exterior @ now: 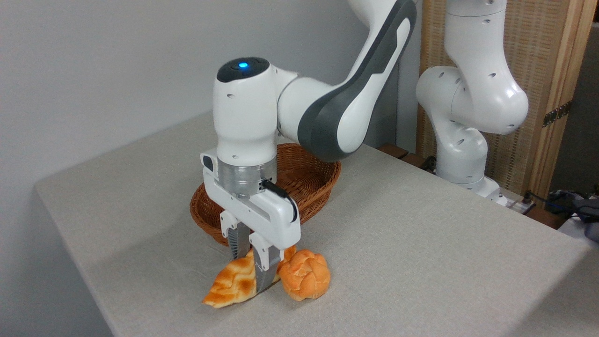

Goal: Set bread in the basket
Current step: 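Lift the braided roll and carry it over the wicker basket, then lower the braided roll into the basket and release it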

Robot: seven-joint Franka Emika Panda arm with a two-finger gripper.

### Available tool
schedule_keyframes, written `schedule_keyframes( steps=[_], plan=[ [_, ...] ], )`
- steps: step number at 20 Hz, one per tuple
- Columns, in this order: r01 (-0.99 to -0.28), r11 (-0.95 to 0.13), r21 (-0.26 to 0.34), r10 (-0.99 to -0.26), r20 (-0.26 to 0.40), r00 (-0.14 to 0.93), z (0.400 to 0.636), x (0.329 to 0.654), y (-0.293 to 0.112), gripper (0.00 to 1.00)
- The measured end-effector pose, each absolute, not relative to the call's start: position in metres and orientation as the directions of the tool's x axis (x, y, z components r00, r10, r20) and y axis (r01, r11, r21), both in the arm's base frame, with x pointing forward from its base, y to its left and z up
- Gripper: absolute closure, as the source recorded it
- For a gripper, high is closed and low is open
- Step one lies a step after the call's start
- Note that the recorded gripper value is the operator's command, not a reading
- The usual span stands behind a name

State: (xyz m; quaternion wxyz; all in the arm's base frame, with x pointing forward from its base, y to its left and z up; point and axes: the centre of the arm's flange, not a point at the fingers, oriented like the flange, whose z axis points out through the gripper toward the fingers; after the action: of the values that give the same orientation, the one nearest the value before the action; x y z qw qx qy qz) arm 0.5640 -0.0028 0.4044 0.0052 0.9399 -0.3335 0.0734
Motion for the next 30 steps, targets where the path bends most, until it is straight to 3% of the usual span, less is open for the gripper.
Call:
schedule_keyframes(
  steps=[3,8,11,13,17,23,25,27,28,30],
  plan=[
    [-0.592,-0.806,0.009,-0.585,0.14,0.799,0.447,0.573,0.017,0.58],
    [-0.569,-0.821,0.054,-0.56,0.119,0.82,0.539,0.576,0.021,0.57],
    [-0.598,-0.796,0.095,-0.592,0.087,0.801,0.571,0.561,0.002,0.56],
    [-0.645,-0.753,0.128,-0.644,0.053,0.763,0.58,0.547,-0.034,0.55],
    [-0.717,-0.677,0.166,-0.727,0.002,0.687,0.575,0.527,-0.107,0.51],
    [-0.762,-0.63,0.15,-0.776,-0.087,0.625,0.511,0.525,-0.15,0.44],
    [-0.761,-0.634,0.14,-0.773,-0.093,0.627,0.491,0.527,-0.16,0.21],
    [-0.758,-0.643,0.111,-0.766,-0.104,0.635,0.477,0.532,-0.165,0.06],
    [-0.754,-0.649,0.102,-0.76,-0.105,0.641,0.473,0.534,-0.166,0.0],
    [-0.753,-0.65,0.098,-0.759,-0.107,0.642,0.468,0.536,-0.167,0.0]
  ],
)
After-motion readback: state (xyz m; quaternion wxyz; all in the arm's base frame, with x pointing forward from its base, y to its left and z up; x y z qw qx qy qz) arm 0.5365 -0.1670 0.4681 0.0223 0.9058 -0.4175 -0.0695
